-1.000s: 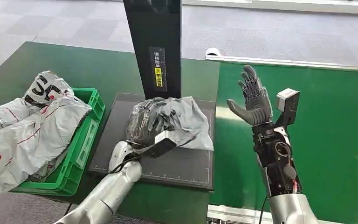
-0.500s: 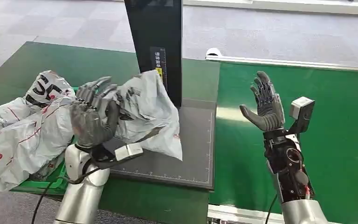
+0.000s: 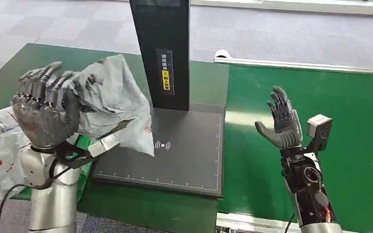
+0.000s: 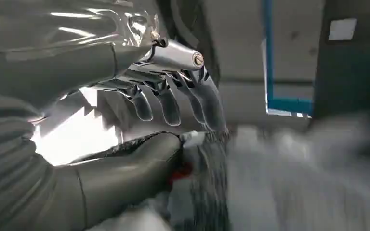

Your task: Moved the parcel from conveyor to table for the left to box.

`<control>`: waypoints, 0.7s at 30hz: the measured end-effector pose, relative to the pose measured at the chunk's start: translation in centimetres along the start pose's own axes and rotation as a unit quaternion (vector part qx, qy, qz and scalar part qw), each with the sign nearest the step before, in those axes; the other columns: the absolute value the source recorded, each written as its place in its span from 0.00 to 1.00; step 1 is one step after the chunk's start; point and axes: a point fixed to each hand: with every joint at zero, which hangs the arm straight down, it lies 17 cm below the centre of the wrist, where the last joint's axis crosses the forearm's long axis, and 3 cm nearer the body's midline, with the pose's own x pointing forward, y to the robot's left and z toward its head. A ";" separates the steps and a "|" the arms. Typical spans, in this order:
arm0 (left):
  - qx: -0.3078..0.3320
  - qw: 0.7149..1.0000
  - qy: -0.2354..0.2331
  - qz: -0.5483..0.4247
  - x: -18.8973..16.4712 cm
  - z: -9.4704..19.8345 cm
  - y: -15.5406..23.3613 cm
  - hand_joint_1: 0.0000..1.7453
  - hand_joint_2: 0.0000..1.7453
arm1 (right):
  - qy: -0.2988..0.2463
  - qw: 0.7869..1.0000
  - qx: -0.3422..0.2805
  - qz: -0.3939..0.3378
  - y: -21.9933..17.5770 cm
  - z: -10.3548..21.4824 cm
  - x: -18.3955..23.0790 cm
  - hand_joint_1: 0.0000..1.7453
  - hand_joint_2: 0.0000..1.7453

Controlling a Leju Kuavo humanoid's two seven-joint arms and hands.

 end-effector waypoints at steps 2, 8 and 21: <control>-0.022 0.997 0.020 -0.078 -4.3 0.1 0.1 1.00 1.00 | 0.003 1.000 -0.004 0.004 -0.3 1.2 -0.1 0.00 1.00; -0.056 0.978 0.094 -0.177 -13.0 1.7 0.7 1.00 1.00 | 0.003 1.000 -0.011 0.011 -0.7 3.2 0.2 0.00 1.00; -0.179 0.874 0.376 -0.253 -29.3 12.5 -2.5 1.00 1.00 | 0.006 0.999 -0.008 0.032 -0.4 3.5 0.5 0.00 1.00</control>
